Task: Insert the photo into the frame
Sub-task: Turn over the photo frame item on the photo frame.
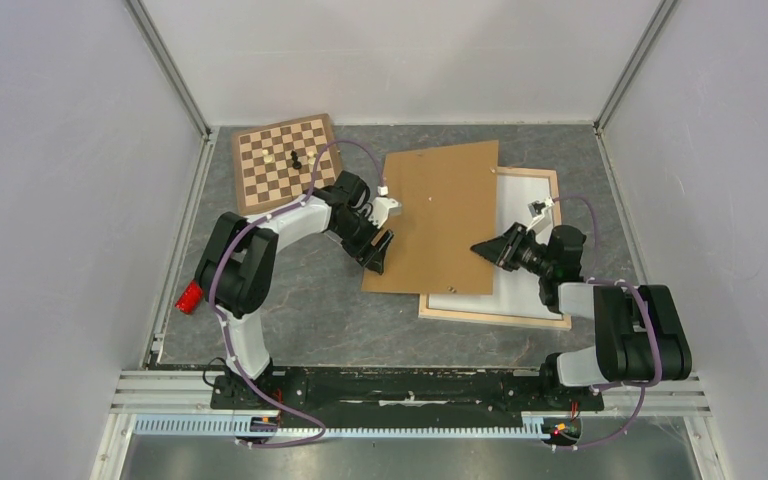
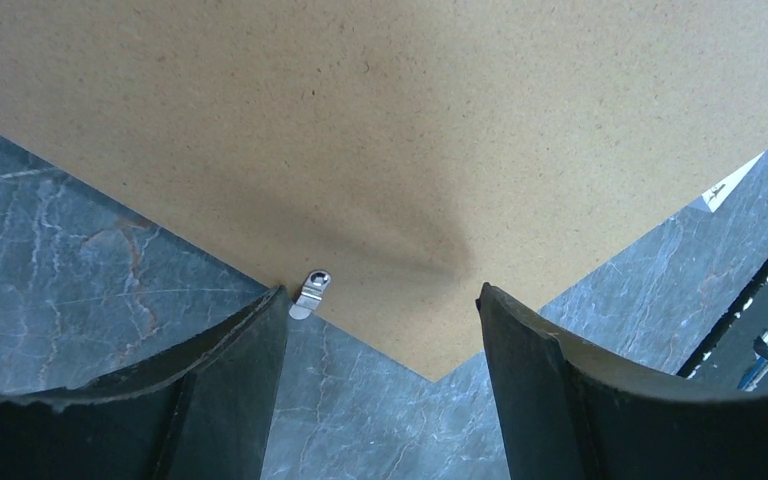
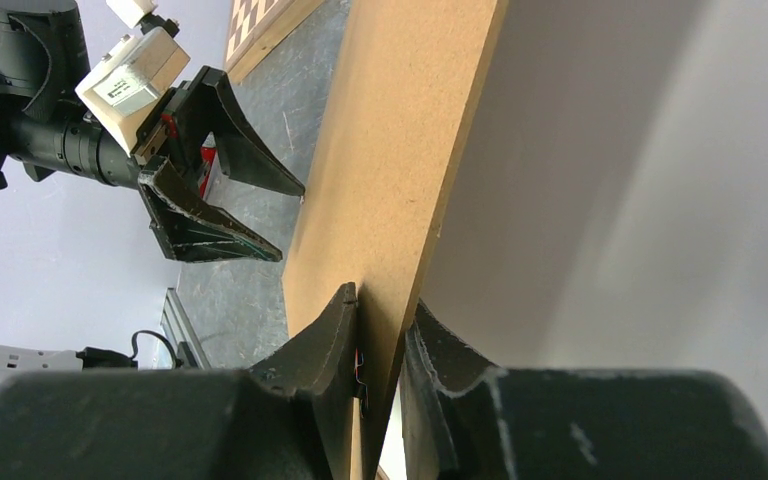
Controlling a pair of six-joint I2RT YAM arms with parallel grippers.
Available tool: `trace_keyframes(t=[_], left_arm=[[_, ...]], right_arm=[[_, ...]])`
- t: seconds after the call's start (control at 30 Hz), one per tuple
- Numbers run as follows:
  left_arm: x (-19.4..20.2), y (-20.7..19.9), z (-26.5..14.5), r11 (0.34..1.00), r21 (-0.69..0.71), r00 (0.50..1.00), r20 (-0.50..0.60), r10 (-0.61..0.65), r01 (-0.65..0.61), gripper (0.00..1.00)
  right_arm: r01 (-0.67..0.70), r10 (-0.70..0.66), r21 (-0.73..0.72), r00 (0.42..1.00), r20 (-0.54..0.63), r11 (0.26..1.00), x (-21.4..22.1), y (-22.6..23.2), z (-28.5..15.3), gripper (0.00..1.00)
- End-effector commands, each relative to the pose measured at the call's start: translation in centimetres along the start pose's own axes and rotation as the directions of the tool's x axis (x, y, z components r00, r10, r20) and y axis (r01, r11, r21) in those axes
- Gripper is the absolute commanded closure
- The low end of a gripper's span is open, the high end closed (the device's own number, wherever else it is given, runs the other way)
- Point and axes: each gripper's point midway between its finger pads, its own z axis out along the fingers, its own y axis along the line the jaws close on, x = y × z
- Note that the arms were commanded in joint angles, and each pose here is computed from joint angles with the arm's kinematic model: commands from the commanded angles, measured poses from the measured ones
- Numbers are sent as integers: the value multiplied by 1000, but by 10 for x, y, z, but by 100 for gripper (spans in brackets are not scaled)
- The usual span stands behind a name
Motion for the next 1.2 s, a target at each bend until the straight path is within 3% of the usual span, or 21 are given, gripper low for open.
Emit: trace_keyframes(t=[0.0,0.6,0.83,1.17], left_arm=[[-2,-21,-4,997,64,999,18,-36,35,25],[-6,-60,-2,980,190,998,6,-66,63,25],[-11,-61,-10,983,174,998,21,-54,49,24],[-27,-43,-37,999,32,998,67,4,-7,18]], right_arm=[[174,-172,-15,982,77,985,-19,5,-1,100],[179,-178,-6,980,83,984,-18,4,-3,100],[189,-189,7,979,81,982,-19,1,-3,100],[176,-174,-5,977,120,984,-31,4,-14,100]])
